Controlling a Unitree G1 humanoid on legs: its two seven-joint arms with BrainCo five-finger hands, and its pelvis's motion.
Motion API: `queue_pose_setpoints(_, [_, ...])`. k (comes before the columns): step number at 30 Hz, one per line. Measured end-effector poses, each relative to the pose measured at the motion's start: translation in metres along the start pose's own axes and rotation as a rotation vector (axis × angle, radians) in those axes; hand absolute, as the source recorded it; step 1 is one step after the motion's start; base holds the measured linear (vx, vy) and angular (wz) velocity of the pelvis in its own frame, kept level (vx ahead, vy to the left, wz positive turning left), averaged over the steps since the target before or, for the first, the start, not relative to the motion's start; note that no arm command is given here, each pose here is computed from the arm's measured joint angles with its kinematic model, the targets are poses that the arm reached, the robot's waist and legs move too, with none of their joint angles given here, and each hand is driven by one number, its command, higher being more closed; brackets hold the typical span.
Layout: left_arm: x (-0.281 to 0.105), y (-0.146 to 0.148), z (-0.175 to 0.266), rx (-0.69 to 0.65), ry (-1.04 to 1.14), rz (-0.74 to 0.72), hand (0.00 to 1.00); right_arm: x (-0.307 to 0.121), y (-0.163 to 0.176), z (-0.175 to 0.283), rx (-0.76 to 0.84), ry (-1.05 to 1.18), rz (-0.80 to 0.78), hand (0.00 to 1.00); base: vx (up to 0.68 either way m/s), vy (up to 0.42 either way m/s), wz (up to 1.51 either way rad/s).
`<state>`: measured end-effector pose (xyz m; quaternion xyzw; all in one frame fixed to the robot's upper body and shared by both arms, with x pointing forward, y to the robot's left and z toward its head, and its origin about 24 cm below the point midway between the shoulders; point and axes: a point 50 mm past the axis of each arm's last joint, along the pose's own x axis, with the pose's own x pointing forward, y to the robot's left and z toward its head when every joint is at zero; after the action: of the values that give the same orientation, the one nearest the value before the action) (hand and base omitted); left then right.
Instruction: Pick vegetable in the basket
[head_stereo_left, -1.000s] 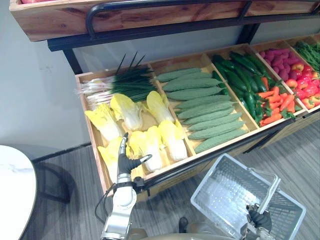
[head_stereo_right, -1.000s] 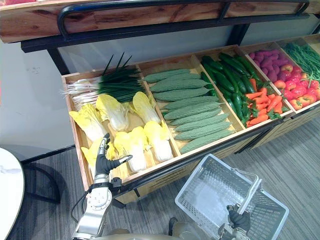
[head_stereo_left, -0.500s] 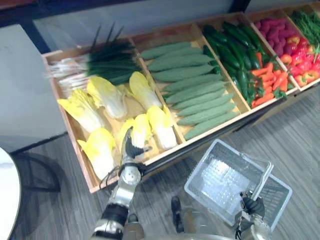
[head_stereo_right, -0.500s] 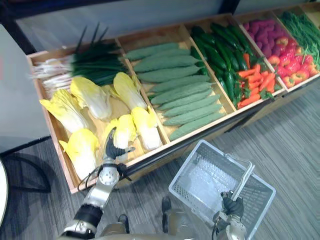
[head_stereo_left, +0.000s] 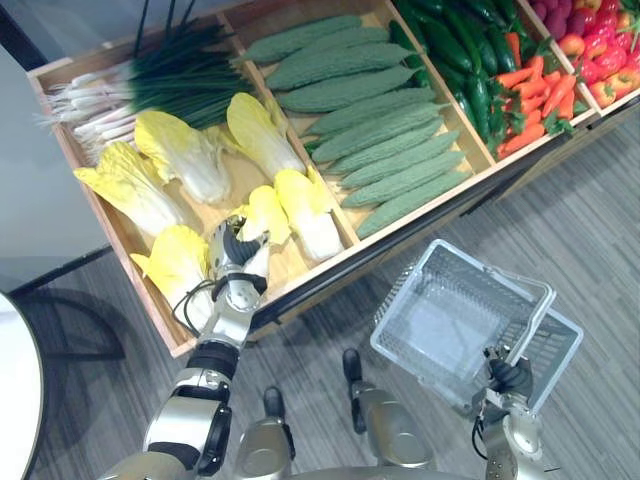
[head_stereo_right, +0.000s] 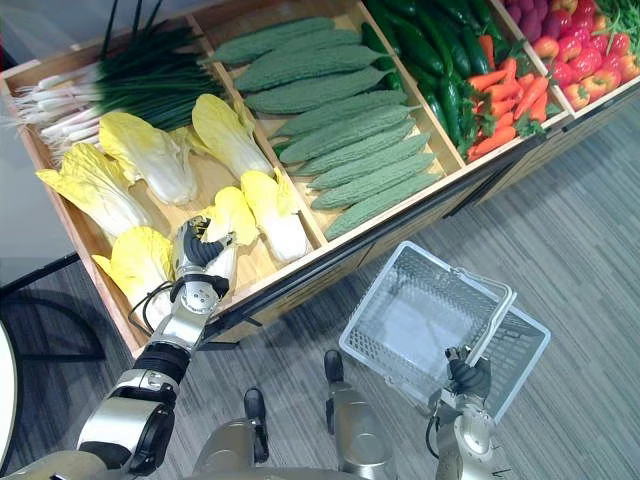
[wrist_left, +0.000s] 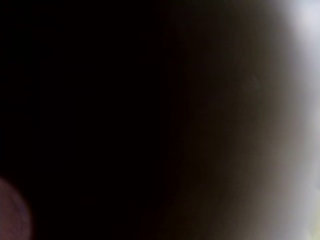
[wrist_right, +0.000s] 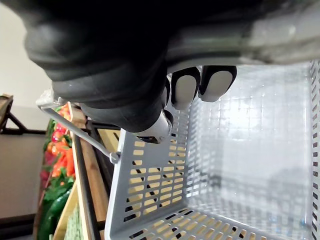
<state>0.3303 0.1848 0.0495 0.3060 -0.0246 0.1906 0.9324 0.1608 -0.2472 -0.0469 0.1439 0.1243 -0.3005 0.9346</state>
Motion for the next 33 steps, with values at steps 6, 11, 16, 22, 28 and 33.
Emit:
queue_pose_setpoints(6, [-0.017,0.006,0.004,-0.026,-0.031,0.027,1.00,0.002,-0.002,0.004,0.013,-0.016,-0.018,1.00,0.08,0.049,0.01])
queue_pose_setpoints(11, [-0.035,0.016,0.008,-0.093,-0.038,0.087,1.00,0.001,-0.002,0.001,0.031,-0.011,-0.030,1.00,0.04,0.023,0.00])
queue_pose_setpoints(16, [-0.057,0.031,0.029,-0.170,-0.127,0.154,1.00,-0.002,-0.004,0.001,0.025,-0.012,-0.032,1.00,-0.02,0.014,0.02])
queue_pose_setpoints(22, [-0.087,0.041,0.047,-0.272,-0.231,0.178,1.00,-0.009,-0.008,0.008,0.022,-0.043,-0.037,1.00,0.01,0.015,-0.08])
queue_pose_setpoints(28, [-0.108,0.046,0.070,-0.414,-0.335,0.162,1.00,-0.016,-0.008,0.015,0.043,-0.078,-0.053,1.00,-0.01,0.008,-0.33])
queue_pose_setpoints(33, [-0.117,0.041,0.086,-0.543,-0.385,0.094,1.00,-0.018,0.015,0.048,0.077,-0.223,0.004,1.00,-0.08,0.013,-1.06])
